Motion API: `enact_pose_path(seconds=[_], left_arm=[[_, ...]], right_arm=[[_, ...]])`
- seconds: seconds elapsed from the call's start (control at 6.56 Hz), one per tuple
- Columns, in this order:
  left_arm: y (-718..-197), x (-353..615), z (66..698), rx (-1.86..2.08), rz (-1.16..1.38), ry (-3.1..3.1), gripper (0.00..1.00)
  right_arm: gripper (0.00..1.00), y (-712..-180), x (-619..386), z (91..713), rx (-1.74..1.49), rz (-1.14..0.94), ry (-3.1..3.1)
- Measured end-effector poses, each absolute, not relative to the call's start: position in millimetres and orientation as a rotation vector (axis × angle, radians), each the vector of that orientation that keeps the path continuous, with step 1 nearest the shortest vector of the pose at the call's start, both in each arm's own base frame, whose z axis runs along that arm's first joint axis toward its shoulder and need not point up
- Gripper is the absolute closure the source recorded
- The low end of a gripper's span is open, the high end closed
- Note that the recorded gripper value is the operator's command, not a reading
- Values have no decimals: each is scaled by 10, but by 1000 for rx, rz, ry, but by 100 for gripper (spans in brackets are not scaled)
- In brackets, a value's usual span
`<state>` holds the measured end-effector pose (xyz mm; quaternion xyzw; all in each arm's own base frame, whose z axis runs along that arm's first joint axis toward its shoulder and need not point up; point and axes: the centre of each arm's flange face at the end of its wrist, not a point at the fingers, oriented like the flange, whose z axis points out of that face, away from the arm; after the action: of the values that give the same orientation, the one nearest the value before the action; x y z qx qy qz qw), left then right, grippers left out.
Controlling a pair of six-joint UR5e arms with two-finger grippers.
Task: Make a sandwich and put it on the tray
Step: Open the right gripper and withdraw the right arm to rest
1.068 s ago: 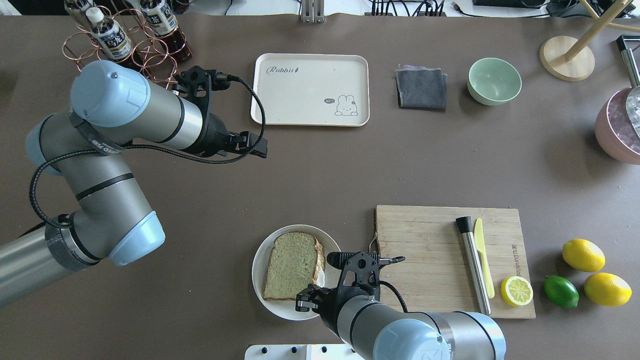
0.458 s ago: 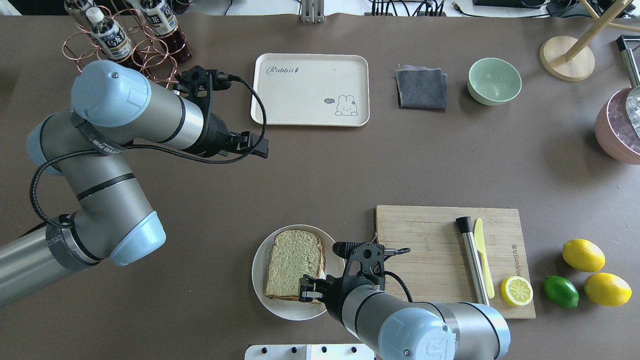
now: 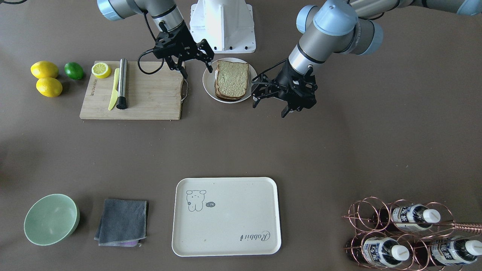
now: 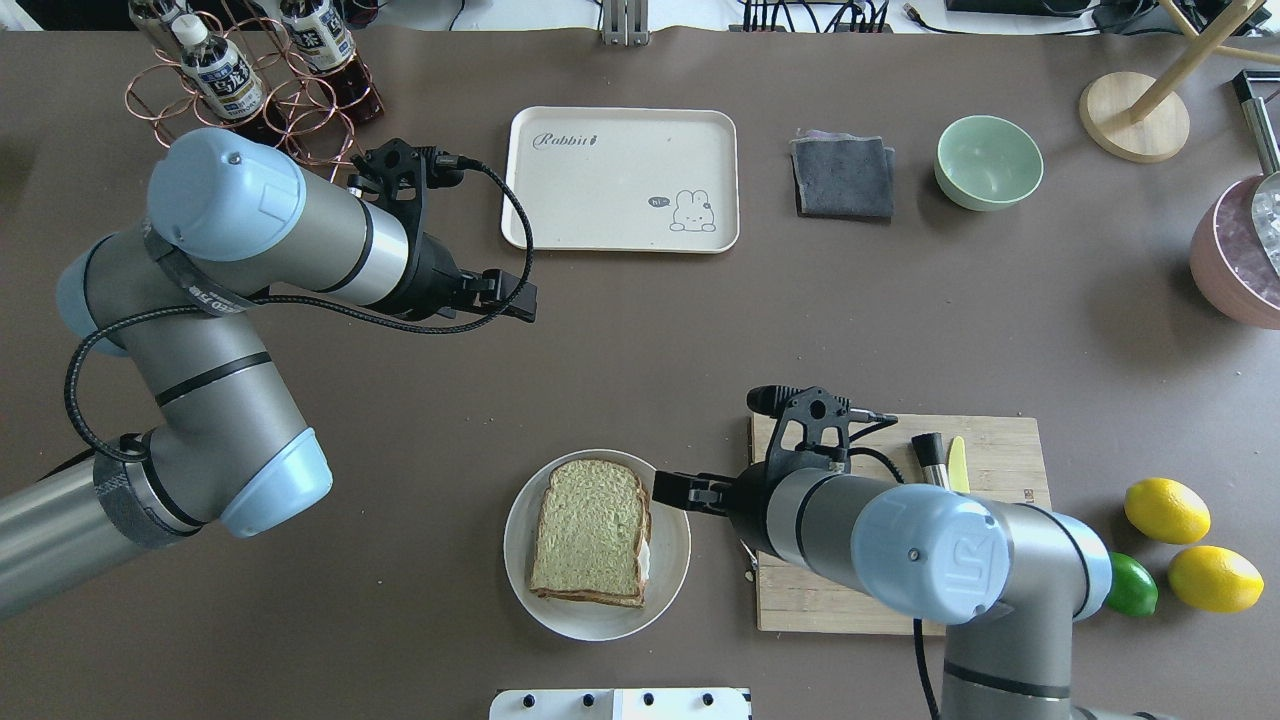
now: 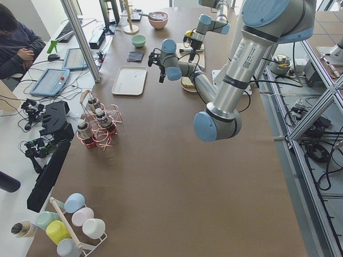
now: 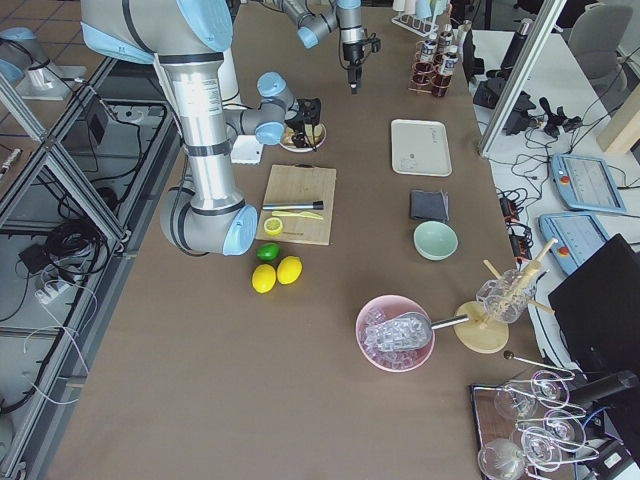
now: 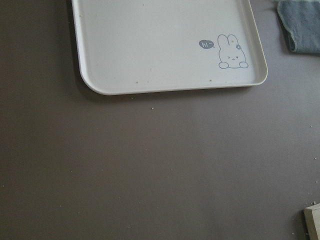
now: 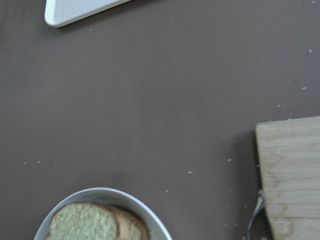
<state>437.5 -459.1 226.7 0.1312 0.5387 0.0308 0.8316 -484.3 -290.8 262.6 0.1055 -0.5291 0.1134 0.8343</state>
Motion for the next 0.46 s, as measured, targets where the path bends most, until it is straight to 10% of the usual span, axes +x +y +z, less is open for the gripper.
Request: enact_pose_path(seconds=[0.46], left_arm=[[-4470, 4431, 2361, 254, 66, 1136, 1]], right_arm=[[0, -4127, -3506, 3461, 161, 168, -941]])
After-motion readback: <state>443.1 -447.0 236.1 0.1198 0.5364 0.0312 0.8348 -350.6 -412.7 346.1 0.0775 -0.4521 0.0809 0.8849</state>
